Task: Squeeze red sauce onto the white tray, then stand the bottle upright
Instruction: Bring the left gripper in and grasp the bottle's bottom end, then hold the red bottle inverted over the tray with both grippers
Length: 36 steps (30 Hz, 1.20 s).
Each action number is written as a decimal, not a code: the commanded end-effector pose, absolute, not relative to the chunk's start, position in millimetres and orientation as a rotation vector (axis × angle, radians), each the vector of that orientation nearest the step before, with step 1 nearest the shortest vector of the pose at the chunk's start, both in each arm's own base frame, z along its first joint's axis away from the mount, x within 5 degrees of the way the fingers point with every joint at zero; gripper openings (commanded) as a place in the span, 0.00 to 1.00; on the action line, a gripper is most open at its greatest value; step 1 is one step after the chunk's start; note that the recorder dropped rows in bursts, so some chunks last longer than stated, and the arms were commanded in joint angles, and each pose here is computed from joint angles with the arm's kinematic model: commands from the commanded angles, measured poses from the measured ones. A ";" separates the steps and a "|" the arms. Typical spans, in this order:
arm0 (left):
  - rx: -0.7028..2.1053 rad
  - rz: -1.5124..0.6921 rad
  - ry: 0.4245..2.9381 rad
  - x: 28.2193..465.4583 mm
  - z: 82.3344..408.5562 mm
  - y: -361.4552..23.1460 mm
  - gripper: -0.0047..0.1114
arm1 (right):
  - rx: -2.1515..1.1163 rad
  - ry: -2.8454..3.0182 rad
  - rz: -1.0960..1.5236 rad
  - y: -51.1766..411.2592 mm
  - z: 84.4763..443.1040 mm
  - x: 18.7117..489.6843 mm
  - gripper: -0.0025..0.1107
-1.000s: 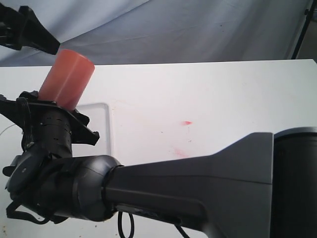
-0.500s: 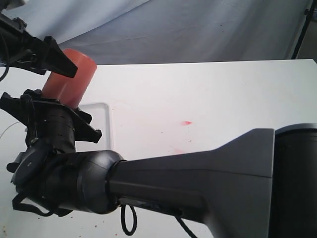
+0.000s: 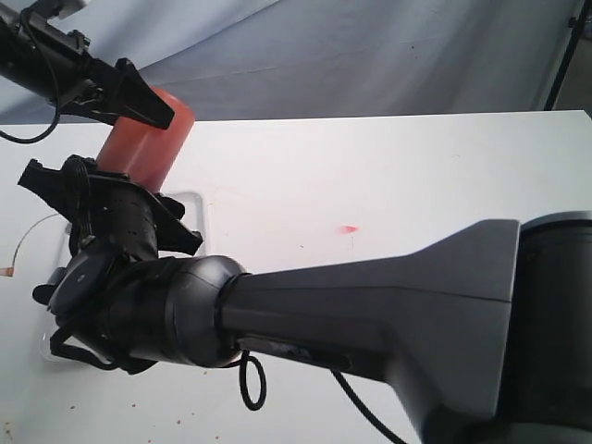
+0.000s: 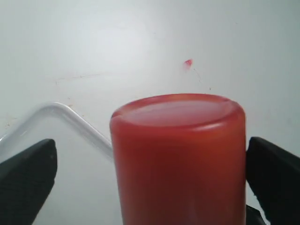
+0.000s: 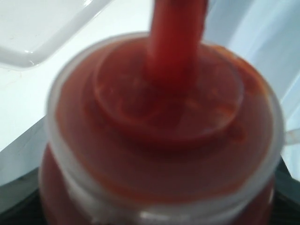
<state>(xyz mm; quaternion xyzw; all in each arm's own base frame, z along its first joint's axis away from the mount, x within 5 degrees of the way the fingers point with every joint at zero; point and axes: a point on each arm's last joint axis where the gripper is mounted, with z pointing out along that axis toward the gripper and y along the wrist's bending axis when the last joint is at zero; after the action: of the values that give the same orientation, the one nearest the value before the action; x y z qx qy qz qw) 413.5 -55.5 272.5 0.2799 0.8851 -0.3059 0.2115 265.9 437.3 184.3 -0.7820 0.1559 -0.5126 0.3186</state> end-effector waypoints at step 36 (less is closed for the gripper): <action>0.782 -0.830 2.483 435.6 261.4 -67.8 0.04 | -2.002 0.410 -1.414 432.2 200.5 275.8 0.02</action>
<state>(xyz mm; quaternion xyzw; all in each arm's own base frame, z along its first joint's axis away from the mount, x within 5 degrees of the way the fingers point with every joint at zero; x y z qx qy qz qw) 431.3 -70.4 262.7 0.2728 0.8886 -0.3182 0.1865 273.2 434.3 179.2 -0.7866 0.1601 -0.5054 0.3165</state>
